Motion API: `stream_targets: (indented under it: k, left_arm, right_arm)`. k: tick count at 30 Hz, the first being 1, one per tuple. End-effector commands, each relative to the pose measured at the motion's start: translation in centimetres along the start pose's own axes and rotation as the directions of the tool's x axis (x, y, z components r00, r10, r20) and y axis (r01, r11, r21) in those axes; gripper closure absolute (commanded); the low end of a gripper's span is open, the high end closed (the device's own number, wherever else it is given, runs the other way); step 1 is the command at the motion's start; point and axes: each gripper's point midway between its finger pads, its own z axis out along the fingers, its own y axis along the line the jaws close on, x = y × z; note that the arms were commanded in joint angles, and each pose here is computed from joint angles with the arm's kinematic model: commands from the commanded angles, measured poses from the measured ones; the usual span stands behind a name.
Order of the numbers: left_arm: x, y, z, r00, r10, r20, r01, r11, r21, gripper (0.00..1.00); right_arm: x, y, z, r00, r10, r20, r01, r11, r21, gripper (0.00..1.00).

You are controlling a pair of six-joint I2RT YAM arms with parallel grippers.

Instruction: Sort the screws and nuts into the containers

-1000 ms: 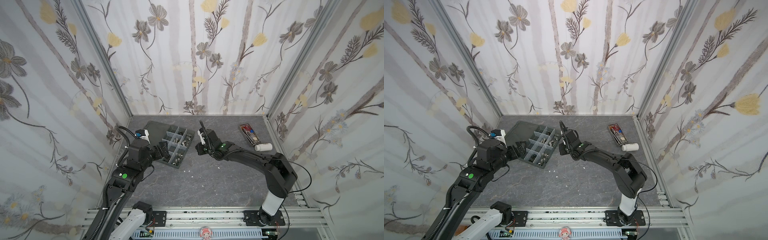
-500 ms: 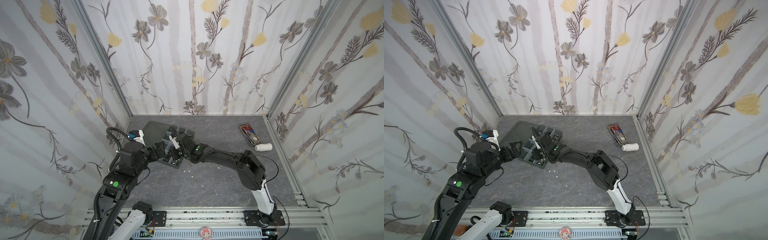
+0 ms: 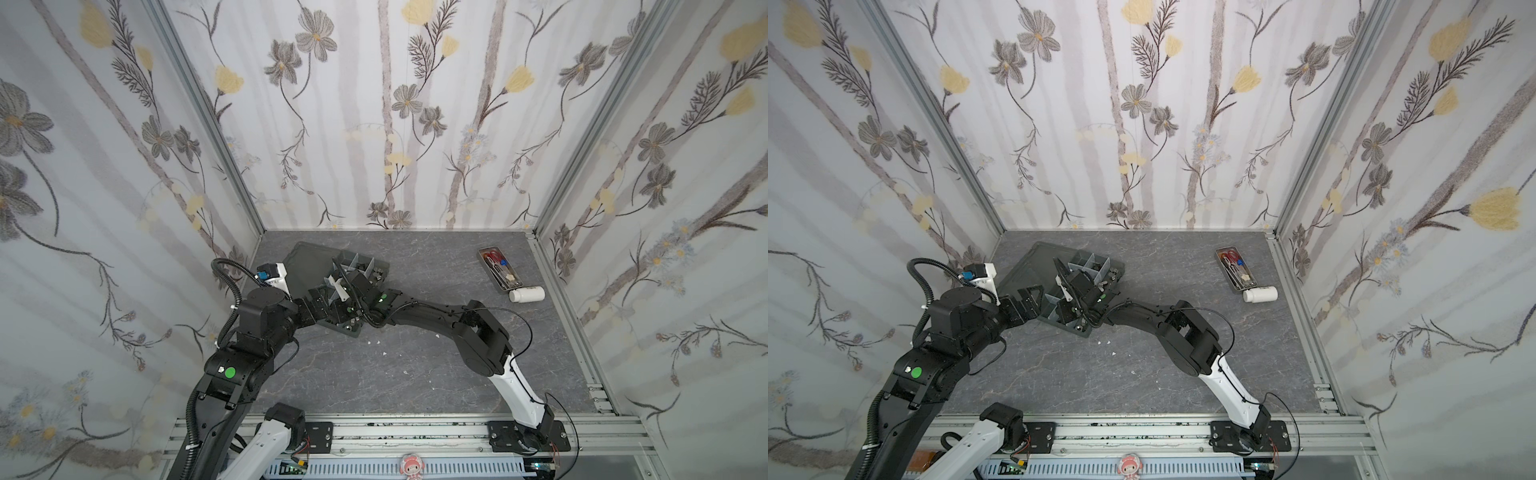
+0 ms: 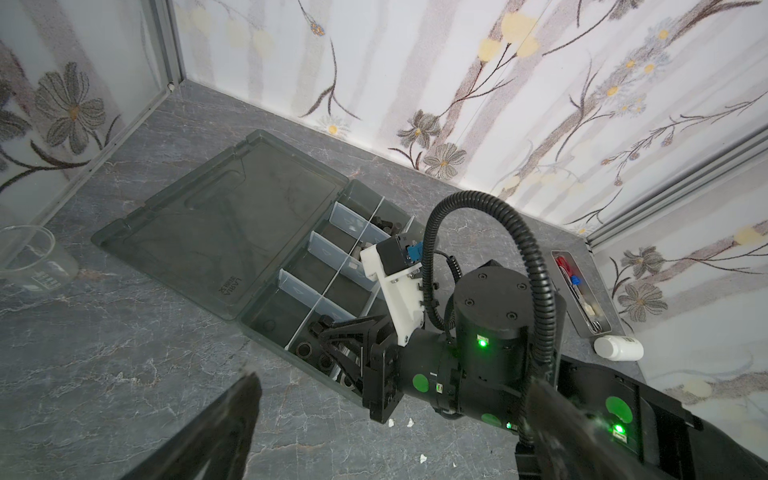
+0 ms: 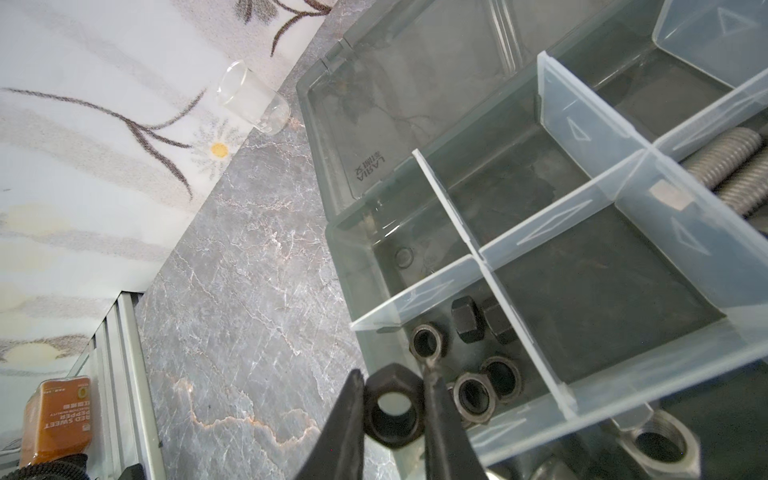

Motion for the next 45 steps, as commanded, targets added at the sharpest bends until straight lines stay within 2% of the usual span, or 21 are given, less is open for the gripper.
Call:
stream_targets:
  k: [1, 7, 15, 21, 24, 27, 34, 38, 41, 45]
  left_arm:
    - [0.1, 0.2, 0.0, 1.000, -0.012, 0.001, 0.012, 1.000, -0.010, 0.00]
    - [-0.4, 0.3, -0.4, 1.000, -0.012, 0.015, 0.013, 1.000, -0.022, 0.00]
    - [-1.6, 0.8, -0.5, 0.998, -0.017, 0.068, 0.022, 0.998, -0.061, 0.00]
    - [-0.8, 2.2, 2.3, 0.995, -0.022, 0.094, 0.033, 0.993, -0.112, 0.00]
    - [-1.2, 2.7, 3.0, 0.987, -0.018, 0.160, 0.038, 0.992, -0.122, 0.00]
    - [-1.4, 3.0, 3.8, 0.974, -0.008, 0.225, 0.034, 0.993, -0.111, 0.00]
    - [-1.2, 3.1, 6.2, 0.943, 0.058, 0.329, -0.033, 0.996, -0.079, 0.00]
    - [-0.2, 4.8, 7.7, 0.913, 0.105, 0.393, -0.058, 0.990, -0.129, 0.00]
    - [0.7, 6.1, 8.3, 0.889, 0.132, 0.439, -0.066, 0.984, -0.163, 0.00]
    - [1.3, 7.9, 8.5, 0.836, 0.145, 0.529, -0.041, 0.978, -0.204, 0.00]
  right_arm:
    - [-0.4, 0.0, 0.1, 1.000, 0.005, 0.004, -0.005, 1.000, 0.002, 0.72]
    - [-1.4, 0.6, -0.7, 1.000, -0.008, 0.030, 0.008, 1.000, -0.002, 0.56]
    - [-4.1, 0.8, -4.8, 0.993, -0.043, 0.111, 0.040, 0.999, 0.025, 0.52]
    - [-6.1, -1.5, -12.5, 0.967, -0.057, 0.248, 0.041, 0.997, 0.073, 0.52]
    - [-5.8, -3.9, -16.9, 0.948, -0.071, 0.311, 0.031, 0.991, 0.129, 0.50]
    - [-4.6, -6.9, -21.7, 0.927, -0.092, 0.363, 0.012, 0.976, 0.217, 0.43]
    - [-0.9, -15.5, -31.2, 0.862, -0.156, 0.482, -0.109, 0.871, 0.478, 0.17]
    - [2.5, -19.6, -35.8, 0.817, -0.220, 0.534, -0.186, 0.776, 0.603, 0.05]
    - [4.3, -21.2, -38.8, 0.757, -0.335, 0.562, -0.209, 0.690, 0.693, 0.00]
    - [7.8, -23.4, -41.6, 0.686, -0.457, 0.566, -0.269, 0.564, 0.781, 0.00]
